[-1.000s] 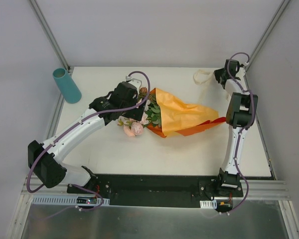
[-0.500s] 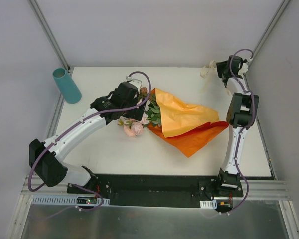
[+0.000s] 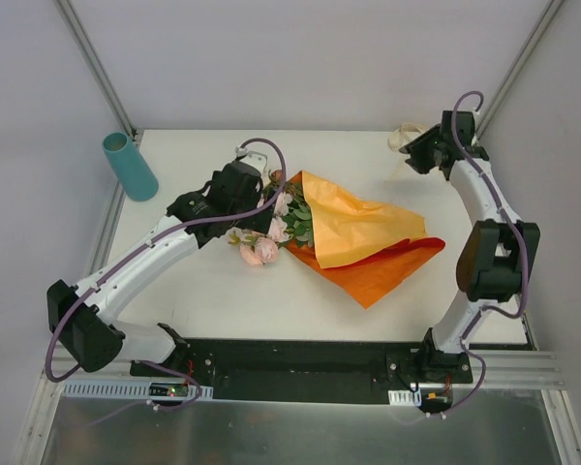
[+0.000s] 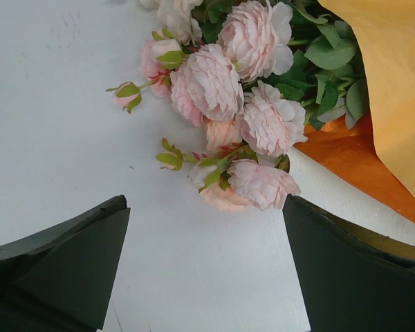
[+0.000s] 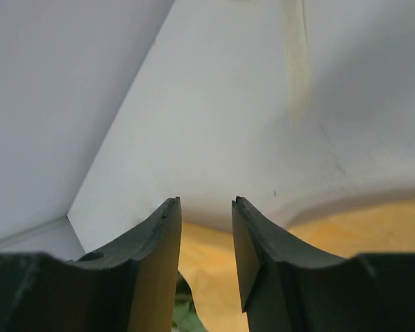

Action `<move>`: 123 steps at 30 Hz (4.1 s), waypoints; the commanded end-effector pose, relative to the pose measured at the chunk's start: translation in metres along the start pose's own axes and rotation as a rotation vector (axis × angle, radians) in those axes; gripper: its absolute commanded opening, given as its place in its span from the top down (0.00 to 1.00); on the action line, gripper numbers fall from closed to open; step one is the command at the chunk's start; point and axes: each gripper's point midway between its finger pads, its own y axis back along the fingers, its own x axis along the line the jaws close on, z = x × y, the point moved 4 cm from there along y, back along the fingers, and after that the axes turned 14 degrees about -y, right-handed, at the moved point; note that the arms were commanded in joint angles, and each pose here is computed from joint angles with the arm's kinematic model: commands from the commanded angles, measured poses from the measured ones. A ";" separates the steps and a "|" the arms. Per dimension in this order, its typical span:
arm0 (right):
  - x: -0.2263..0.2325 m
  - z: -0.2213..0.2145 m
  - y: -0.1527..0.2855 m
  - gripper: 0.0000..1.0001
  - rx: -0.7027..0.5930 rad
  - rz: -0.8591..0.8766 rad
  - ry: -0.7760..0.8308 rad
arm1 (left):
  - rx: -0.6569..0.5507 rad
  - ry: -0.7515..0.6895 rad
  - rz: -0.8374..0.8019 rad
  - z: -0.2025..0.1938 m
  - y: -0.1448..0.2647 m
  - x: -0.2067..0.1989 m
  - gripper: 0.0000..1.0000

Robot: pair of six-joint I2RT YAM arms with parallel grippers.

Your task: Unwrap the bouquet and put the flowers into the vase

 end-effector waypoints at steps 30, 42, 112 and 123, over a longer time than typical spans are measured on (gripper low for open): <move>-0.236 -0.129 0.114 0.55 0.119 -0.383 0.192 | 0.149 0.435 -0.553 -0.021 0.002 -0.098 0.23; -0.153 -0.200 0.140 0.43 0.322 0.364 0.978 | 0.163 0.538 -0.484 -0.041 -0.035 -0.105 0.26; -0.137 -0.217 0.113 1.00 -0.211 0.430 1.417 | 0.247 0.787 -0.427 -0.082 -0.136 -0.163 0.44; -0.131 -0.212 0.112 1.00 -0.201 0.420 1.344 | 0.213 0.817 -0.332 -0.086 -0.141 -0.160 0.65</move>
